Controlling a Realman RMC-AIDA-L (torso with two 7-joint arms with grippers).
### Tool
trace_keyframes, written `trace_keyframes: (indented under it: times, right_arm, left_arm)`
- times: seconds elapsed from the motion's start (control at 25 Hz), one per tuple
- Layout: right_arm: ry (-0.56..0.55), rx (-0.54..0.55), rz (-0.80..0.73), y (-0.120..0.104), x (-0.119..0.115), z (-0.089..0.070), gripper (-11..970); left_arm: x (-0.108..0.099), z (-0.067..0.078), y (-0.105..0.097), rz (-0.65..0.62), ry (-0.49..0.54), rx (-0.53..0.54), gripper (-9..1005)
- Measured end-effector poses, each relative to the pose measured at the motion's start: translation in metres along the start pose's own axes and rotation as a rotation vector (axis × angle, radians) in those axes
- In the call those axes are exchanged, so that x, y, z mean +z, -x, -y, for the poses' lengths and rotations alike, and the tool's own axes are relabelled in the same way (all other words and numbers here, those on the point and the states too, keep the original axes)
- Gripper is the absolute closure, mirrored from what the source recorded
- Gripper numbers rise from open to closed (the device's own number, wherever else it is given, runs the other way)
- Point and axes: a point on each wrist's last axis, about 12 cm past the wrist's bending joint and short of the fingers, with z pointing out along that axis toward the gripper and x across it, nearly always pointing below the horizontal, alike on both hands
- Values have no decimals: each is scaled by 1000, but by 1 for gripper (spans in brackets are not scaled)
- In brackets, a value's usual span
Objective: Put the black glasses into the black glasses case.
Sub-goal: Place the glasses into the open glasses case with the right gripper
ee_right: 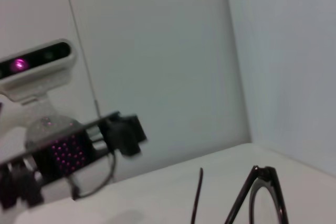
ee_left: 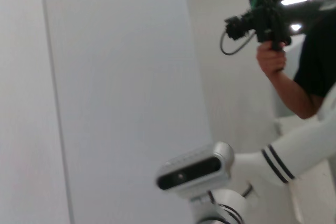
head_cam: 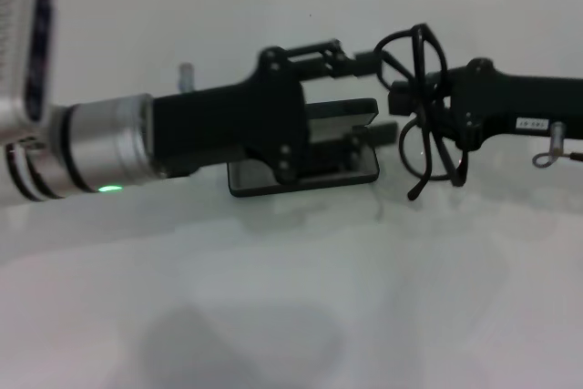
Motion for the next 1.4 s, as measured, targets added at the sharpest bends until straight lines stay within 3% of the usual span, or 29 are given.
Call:
trace_keyframes:
  times: [0.16,0.32,0.52,0.72,0.96,1.2,1.4]
  right_arm:
    - [-3,-90,-39,16,-3,0,765]
    - [-11,-159,-264,37,9,0,763]
    - [-61,-327,-552,69,52,-11,761]
    - [-34,-479,-749,93,102,-25,759]
    - [-3,-571,-872,91,129,-32,756]
    - [5,-642,-871,76,138,-45,753]
    - [-48,-694,-872,73,143,-50,751]
  left_arm:
    - [-24,1,2,30,111,8,341]
    - [-54,3,0,44,272,14,341]
    - [-74,6,-2,43,378,10,341]
    - [-75,8,-5,38,409,0,341]
    - [-70,7,-7,37,405,-5,341]
    - [-72,8,-7,39,413,-11,341]
    - [-72,6,-6,41,415,-13,341]
